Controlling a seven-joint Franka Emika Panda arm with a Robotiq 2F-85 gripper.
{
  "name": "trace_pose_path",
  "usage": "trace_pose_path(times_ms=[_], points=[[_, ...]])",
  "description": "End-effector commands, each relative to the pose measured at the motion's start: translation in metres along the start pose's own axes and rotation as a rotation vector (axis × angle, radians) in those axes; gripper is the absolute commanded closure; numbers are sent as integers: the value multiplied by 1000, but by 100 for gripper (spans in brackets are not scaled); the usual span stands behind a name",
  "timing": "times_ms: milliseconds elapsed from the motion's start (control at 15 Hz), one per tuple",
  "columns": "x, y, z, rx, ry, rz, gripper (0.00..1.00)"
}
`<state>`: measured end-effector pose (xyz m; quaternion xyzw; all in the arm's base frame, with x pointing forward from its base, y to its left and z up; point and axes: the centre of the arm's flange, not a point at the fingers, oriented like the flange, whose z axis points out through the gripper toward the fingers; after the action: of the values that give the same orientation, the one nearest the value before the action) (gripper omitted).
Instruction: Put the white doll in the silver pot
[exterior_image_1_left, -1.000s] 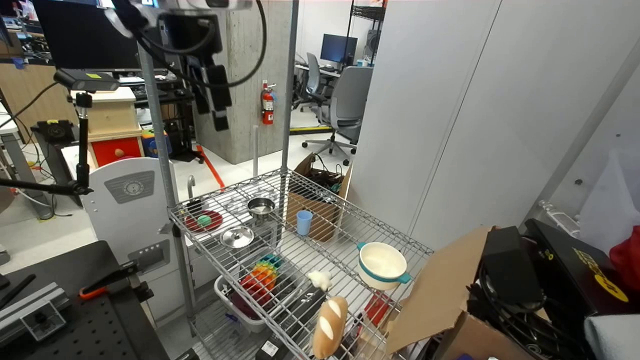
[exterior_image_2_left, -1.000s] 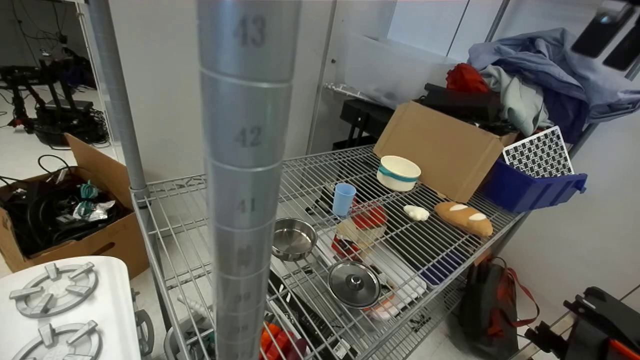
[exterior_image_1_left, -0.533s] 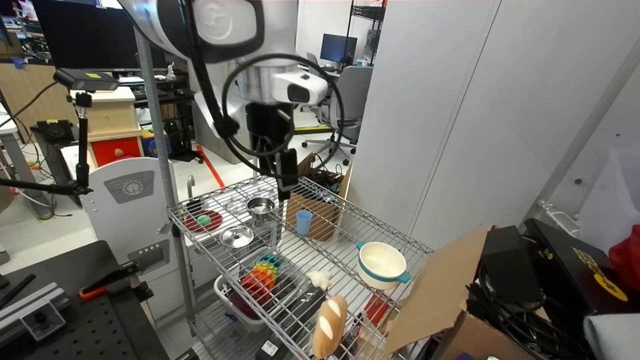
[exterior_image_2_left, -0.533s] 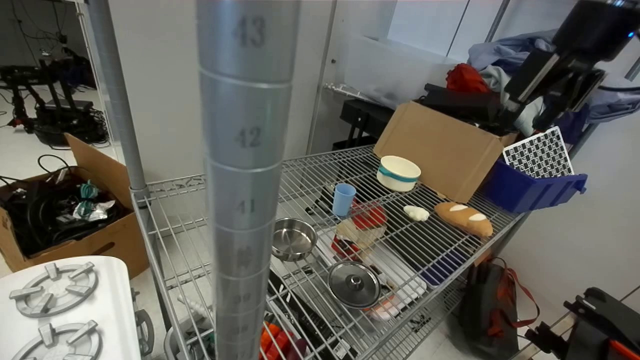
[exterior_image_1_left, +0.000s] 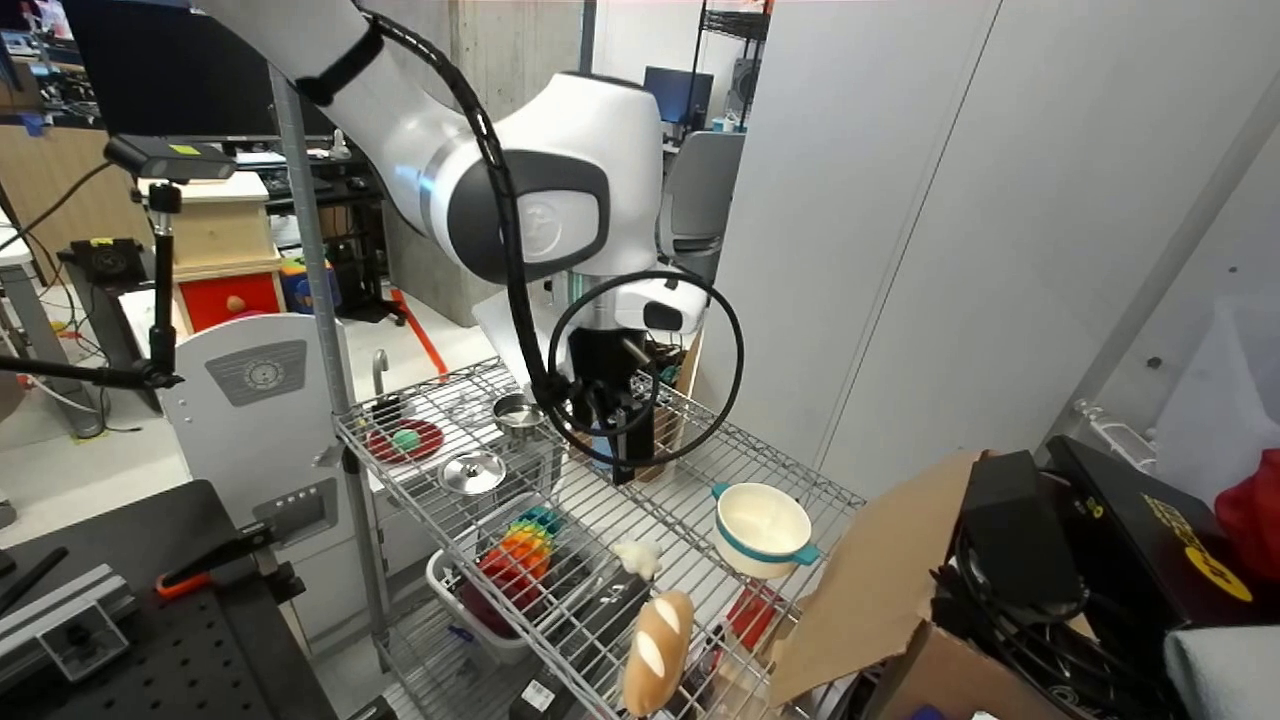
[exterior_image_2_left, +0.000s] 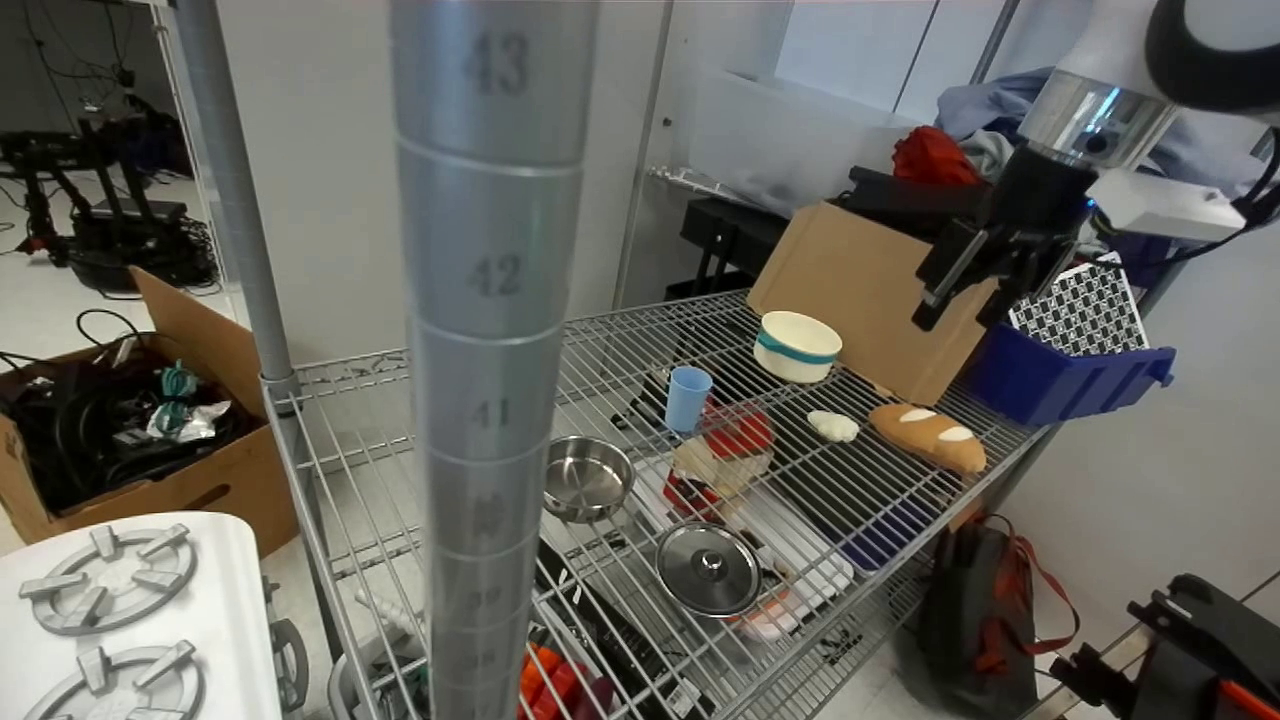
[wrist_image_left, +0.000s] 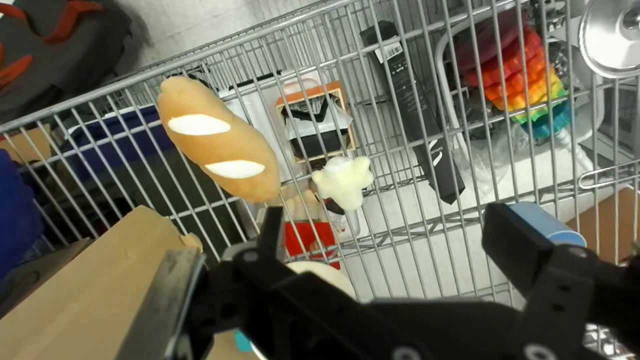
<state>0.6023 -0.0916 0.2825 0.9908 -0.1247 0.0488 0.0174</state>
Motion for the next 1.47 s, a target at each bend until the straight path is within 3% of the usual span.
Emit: trace_pose_path(times_ms=[0,533,1067,1133,1200,1400], points=[[20,-10,34,7,-4,-23,0],[48,-9,130,-24,-47,-20,0],[85,-12,189,-50,-31,-20,0],[89,-12,193,-49,-31,-17,25],[92,-12,197,-50,-28,-17,26],[96,-15,197,-53,-22,-17,50]])
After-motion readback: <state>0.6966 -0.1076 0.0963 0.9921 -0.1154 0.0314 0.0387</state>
